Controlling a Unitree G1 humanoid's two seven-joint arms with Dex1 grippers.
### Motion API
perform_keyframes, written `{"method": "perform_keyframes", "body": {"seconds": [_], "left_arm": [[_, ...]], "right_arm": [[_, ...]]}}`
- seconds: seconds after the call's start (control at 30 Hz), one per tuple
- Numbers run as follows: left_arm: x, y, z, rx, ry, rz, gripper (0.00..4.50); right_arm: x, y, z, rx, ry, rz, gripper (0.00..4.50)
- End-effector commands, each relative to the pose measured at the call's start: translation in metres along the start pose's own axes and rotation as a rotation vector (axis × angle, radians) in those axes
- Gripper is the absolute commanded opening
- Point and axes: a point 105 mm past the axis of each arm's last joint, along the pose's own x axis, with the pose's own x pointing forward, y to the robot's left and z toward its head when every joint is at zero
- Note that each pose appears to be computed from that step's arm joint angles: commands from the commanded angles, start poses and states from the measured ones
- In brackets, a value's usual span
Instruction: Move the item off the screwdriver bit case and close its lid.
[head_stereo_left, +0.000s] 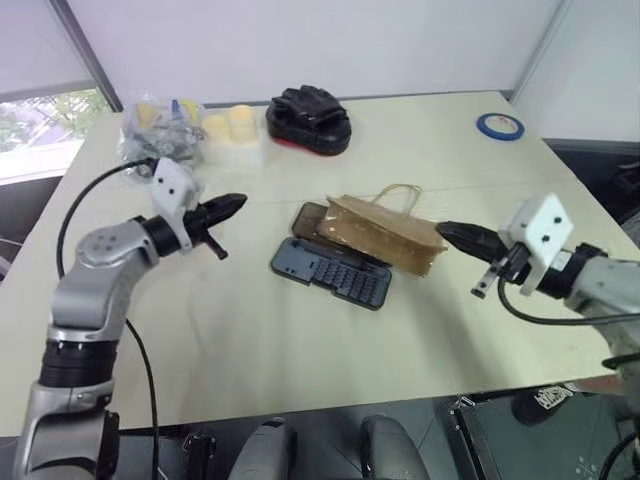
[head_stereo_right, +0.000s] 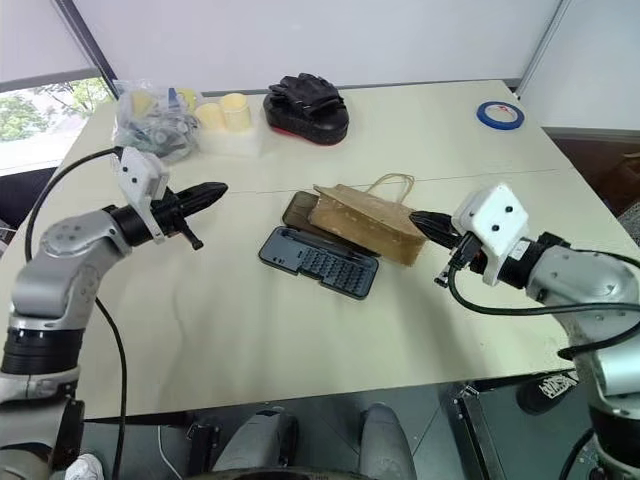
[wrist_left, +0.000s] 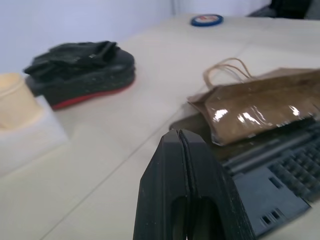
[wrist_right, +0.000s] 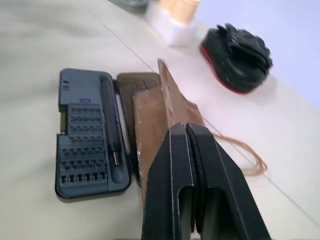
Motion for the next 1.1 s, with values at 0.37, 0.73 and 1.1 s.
{"method": "perform_keyframes", "body": {"seconds": [0.37,0.73,1.1], "left_arm": [[-0.003,-0.004,0.0082,0.001,-0.025,-0.01,0.0],[-0.002,-0.007,0.007,-0.017,-0.02,-0.003,0.0],[0.003,-0.0076,0.0062,-0.015,-0.017,-0.018,0.0]], "right_arm": [[0.0058,-0.0021,0.0092,-0.042,-0.023,0.037,0.02],[0.0072,-0.0057,0.0074,-0.058,-0.012,0.016,0.02],[0.0052,-0.0069,0.0038,-0.064,0.005,0.004,0.55]]}}
